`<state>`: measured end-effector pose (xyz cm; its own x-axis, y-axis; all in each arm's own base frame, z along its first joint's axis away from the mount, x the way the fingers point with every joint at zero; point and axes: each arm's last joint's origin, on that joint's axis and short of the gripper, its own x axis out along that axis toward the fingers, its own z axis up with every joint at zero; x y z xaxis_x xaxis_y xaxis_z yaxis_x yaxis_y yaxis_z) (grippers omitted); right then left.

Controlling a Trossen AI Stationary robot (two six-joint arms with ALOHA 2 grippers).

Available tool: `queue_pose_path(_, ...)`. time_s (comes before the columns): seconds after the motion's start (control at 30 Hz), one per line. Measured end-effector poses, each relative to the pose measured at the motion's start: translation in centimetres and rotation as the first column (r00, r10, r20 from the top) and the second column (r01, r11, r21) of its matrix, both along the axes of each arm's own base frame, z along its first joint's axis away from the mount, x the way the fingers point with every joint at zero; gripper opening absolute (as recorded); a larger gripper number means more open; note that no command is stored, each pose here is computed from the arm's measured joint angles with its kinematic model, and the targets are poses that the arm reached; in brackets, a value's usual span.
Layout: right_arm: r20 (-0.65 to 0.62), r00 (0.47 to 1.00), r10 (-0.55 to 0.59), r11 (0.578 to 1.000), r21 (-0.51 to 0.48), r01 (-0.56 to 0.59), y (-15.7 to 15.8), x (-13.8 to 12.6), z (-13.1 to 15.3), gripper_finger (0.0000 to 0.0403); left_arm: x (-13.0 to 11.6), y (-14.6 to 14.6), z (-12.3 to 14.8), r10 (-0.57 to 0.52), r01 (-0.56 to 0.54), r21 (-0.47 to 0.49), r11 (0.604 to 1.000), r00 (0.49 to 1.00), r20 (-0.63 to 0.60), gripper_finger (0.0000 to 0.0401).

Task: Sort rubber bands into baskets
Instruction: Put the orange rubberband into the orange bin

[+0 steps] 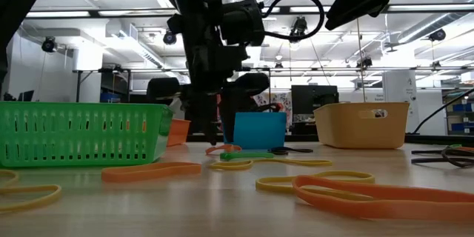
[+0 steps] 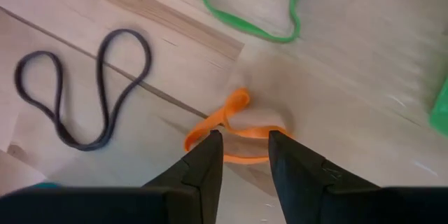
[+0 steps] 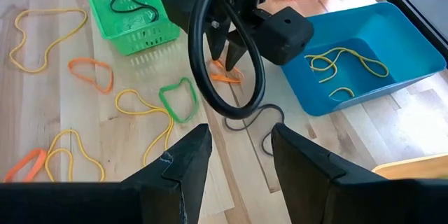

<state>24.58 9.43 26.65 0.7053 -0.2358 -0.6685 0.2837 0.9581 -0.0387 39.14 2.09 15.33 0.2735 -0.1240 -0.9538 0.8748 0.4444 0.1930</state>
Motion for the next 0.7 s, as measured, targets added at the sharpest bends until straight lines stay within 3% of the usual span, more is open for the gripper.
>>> queue_pose_path(0.7, 0.005, 1.000, -0.009, 1.000, -0.013, 0.009, -0.05, 0.00, 0.02, 0.0146, -0.13, -0.06, -0.37, -0.001, 0.001, -0.018, 1.000, 1.000, 0.004, 0.0100)
